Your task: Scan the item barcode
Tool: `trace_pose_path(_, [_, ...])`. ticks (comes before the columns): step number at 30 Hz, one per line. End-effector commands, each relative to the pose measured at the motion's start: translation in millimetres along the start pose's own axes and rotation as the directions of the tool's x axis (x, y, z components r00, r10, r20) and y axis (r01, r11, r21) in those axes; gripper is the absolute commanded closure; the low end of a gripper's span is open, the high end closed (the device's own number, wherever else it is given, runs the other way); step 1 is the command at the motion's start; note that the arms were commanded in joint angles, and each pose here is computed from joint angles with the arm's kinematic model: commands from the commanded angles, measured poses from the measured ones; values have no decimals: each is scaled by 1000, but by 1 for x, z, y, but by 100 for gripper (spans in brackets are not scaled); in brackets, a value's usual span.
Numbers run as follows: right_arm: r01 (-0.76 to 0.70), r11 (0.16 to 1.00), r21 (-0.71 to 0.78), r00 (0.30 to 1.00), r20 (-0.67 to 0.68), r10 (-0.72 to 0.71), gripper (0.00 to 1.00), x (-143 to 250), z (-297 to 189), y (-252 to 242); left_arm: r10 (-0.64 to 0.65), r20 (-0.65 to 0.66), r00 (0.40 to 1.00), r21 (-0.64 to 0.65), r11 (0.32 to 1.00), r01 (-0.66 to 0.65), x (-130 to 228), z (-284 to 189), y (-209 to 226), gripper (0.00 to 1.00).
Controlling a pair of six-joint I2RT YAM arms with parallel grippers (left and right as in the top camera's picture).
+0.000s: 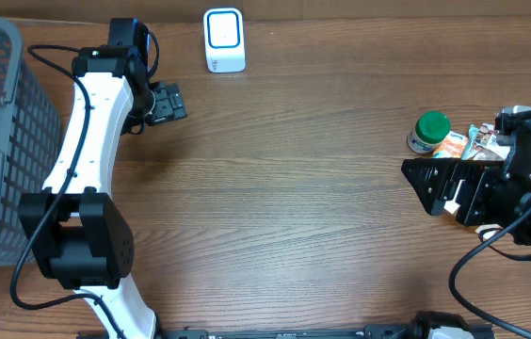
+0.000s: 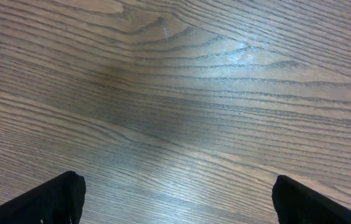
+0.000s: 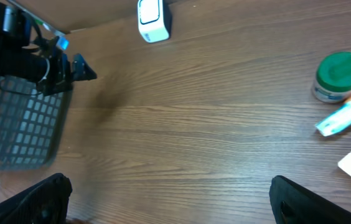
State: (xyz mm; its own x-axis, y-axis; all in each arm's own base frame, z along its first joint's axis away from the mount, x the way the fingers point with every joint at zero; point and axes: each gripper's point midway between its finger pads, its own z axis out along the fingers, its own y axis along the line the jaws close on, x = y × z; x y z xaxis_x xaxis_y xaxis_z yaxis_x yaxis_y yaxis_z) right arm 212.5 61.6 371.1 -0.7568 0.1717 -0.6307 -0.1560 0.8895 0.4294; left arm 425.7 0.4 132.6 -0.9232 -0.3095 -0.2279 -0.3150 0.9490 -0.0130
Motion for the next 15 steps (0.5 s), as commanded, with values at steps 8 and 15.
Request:
trace_pose_path(8, [131,991,40,982,130,-135,0,-30,9,-1,4,10,1000,-10,1000,-4,-3,-1,1,1])
trace_pose_path(15, [290,951,104,906,290,-308,0,-34,31,10,4,9,1000,-9,1000,-4,-3,-1,1,0])
